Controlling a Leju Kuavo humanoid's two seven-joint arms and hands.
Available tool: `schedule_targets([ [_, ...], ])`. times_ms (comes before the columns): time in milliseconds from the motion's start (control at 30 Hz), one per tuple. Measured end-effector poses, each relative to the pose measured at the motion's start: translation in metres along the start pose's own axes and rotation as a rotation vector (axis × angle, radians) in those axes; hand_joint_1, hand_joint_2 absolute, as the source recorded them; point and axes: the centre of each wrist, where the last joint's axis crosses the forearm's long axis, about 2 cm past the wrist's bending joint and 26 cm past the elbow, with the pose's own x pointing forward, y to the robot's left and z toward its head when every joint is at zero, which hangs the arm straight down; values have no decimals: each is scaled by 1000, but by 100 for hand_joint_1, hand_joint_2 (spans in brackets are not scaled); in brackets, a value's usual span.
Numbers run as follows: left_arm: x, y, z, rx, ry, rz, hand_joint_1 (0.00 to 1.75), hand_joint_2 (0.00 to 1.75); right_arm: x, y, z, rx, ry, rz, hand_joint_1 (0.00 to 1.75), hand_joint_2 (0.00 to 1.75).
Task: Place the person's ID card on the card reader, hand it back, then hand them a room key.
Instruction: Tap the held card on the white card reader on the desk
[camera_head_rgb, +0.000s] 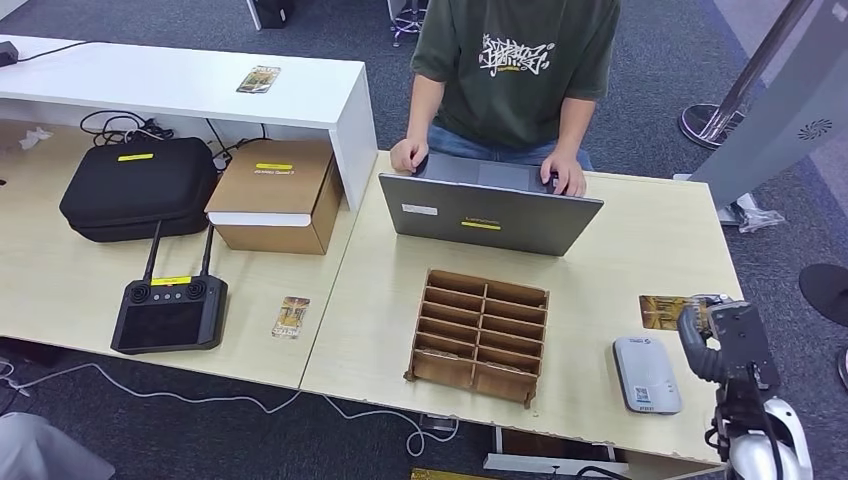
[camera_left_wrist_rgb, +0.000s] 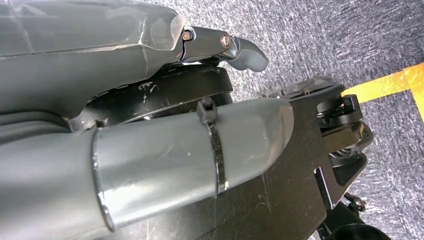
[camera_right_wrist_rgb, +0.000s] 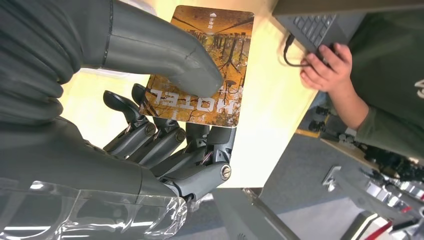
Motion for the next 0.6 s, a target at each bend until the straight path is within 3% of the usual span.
schedule_targets([
  [600,-4,-1,1,-4,12,1,0,0,-22,-29,14,-91,76,13,175,175],
])
